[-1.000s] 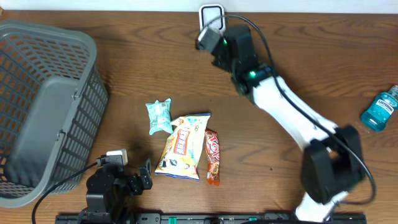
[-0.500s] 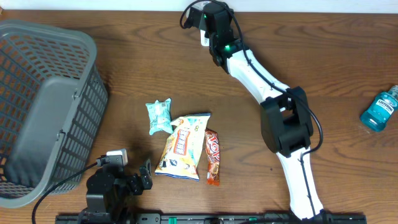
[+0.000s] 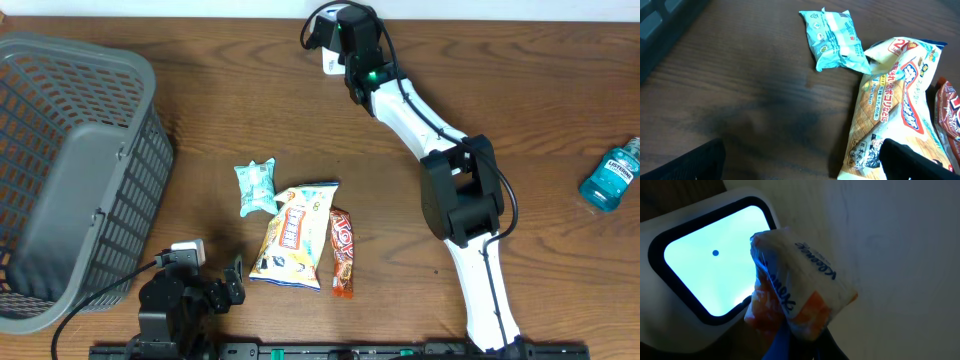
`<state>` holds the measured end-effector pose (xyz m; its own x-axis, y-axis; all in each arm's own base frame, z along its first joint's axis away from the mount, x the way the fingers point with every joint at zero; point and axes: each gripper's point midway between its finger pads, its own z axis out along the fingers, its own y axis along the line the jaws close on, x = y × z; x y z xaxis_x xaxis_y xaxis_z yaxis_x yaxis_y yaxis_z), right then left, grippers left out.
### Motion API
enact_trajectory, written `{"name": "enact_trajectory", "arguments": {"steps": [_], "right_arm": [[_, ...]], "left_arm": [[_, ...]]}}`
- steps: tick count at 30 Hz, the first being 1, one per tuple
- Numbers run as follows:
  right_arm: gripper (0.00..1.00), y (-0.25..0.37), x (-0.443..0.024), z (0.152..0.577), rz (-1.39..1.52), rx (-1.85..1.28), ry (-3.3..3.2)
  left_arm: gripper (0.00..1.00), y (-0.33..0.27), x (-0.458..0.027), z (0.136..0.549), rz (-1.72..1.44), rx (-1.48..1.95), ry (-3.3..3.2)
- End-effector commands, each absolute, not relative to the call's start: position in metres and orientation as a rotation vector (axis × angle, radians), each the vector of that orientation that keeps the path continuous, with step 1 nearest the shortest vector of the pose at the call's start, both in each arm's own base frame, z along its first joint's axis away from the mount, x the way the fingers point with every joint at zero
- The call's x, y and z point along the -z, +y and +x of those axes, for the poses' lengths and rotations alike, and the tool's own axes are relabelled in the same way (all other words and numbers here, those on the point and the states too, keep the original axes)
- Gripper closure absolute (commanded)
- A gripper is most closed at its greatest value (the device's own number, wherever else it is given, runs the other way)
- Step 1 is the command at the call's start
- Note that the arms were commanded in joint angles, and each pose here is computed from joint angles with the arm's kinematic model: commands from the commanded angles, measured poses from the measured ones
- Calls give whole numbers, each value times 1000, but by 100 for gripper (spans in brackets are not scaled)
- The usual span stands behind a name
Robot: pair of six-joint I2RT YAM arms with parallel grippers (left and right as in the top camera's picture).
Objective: Scan the item barcode
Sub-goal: 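Hold the tissue pack against the white scanner, then carry the tissue pack right and drop it beside the mouthwash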
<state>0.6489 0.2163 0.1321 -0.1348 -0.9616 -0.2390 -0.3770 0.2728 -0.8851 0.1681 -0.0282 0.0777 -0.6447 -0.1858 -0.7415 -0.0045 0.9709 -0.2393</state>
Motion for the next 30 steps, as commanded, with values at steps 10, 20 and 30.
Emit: {"name": "enact_trajectory", "arguments": {"steps": [10,20,30], "right_arm": [[99,226,-205,582,-1244,475,1848],[99,109,-261,554,-1018,497,2068],[99,-129,-167,518,-26,447,2570]], "left_arm": [[2,-29,-62,160,-144,280,2322],[2,-29,-62,160,-144,280,2322],[2,-29,-62,160,-144,280,2322]]}}
